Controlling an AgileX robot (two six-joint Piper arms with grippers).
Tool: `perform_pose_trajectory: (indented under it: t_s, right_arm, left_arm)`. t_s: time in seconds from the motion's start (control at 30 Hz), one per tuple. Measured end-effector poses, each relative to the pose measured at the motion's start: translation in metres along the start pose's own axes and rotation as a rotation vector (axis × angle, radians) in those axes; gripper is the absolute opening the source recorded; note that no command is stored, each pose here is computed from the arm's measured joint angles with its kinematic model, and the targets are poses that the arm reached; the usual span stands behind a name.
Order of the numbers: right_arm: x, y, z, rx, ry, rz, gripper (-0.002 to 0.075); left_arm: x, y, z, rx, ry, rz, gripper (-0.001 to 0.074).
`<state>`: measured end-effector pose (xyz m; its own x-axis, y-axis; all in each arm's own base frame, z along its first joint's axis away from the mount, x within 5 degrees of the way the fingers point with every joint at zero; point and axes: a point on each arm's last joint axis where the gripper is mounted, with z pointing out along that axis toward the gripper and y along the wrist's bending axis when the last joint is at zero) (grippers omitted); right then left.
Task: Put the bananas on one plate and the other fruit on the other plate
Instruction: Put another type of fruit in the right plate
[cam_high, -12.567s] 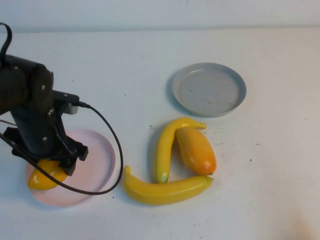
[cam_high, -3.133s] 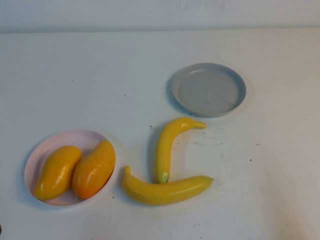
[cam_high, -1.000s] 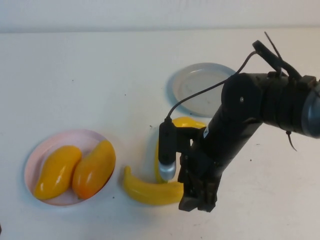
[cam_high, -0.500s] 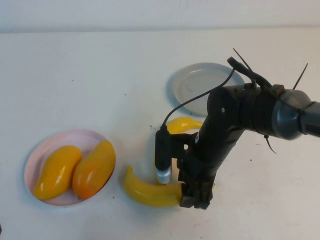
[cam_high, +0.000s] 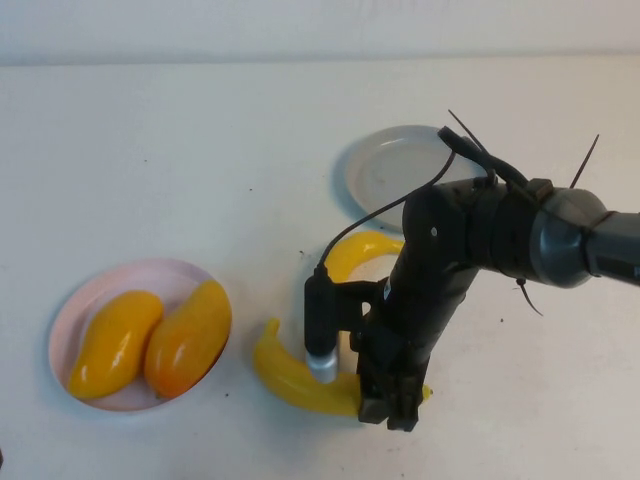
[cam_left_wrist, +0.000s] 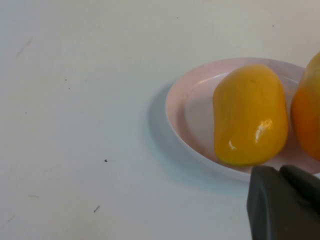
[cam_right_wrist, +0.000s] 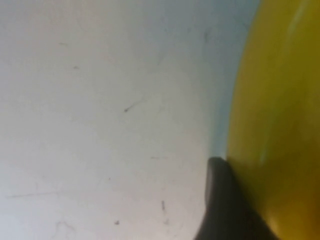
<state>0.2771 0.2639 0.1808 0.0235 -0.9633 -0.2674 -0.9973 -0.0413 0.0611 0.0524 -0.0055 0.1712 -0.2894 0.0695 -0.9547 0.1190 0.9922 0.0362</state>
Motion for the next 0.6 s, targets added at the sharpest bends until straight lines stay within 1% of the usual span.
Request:
perform_pose_trajectory:
  t_s: [0.13,0.23,0.33,0.43,0.6]
  right_arm:
    - [-0.008,0.009,-0.02,0.037,-0.03,0.048,0.0309]
    - [-0.012,0.017,-0.046,0.091,-0.067,0.084,0.0309]
    - [-0.014,0.021,-0.068,0.166,-0.121,0.169,0.0309]
    - [-0.012,0.013,-0.082,0.266,-0.19,0.295,0.0309]
    - [0.0,-0.015,-0.095,0.402,-0.319,0.526,0.0309]
  left_arm:
    - [0.0,0.0,0.0,0.0,0.0,0.0,0.0]
    - [0.0,0.0,0.0,0.0,0.0,0.0,0.0]
    - [0.0,0.0,0.0,0.0,0.0,0.0,0.0]
    - [0.0,0.0,0.0,0.0,0.0,0.0,0.0]
    - [0.0,0.0,0.0,0.0,0.0,0.0,0.0]
